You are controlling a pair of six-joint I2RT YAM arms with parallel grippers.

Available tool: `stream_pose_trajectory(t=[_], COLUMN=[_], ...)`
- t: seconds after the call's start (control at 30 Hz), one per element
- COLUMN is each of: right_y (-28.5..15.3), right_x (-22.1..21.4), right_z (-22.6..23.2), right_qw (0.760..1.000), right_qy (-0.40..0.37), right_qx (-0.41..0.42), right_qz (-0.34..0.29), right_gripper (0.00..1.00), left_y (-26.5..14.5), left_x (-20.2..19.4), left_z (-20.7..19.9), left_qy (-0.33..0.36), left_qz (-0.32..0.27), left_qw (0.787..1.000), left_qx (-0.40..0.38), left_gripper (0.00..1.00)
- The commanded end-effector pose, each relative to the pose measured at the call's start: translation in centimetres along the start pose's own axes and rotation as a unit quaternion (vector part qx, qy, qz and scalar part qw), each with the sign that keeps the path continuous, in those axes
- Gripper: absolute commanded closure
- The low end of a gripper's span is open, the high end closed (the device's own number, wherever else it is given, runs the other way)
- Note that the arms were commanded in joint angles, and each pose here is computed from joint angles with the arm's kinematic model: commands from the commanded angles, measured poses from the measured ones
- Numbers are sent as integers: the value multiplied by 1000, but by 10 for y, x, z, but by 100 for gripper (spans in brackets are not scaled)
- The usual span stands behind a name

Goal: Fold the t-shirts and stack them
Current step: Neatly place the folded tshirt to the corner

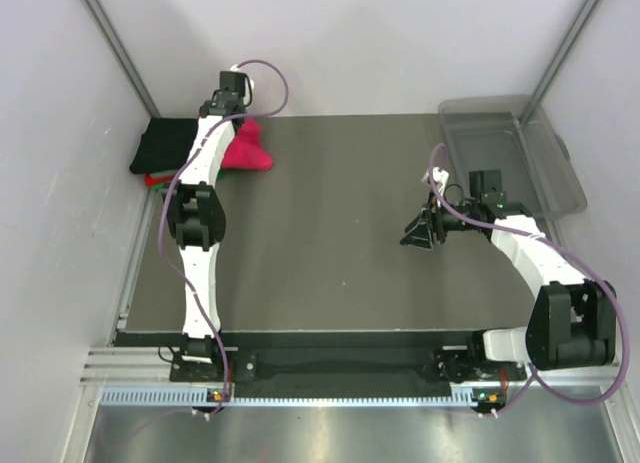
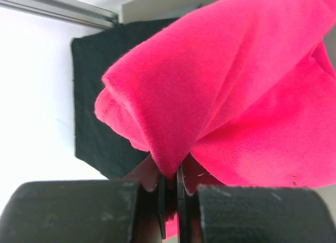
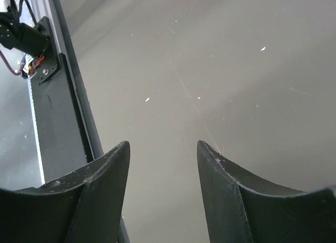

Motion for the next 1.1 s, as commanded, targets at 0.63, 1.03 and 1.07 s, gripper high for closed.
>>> stream_pose_trajectory(t=[0.63,1.03,1.07], right_y=[-1,-3,-4], right_x=[6,6,7], right_z=[-4,-2,-3], right_qw=[999,999,999], right_qy=[-16,-18,-19], right_qx=[21,19,18], right_qz=[-23,-26,-28], right_gripper=[46,46,46], left_y=[-71,-75,-72], left_x=[52,43,40], left_z=[84,93,93], left_qy=[-40,-33,-25], left_qz=[-120,-109,-100], left_qw=[986,986,986], left_qx=[110,124,130], left_gripper=[100,100,100])
Point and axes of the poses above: each gripper's point midway between its finger pads, its own y axis out along the fingers, its own z axis along the line the jaws close on, x = y × z, the point moved 7 cm from there along -y, back along the fingers, and after that the axes turned 5 degrees about y, right-handed, at the moved point
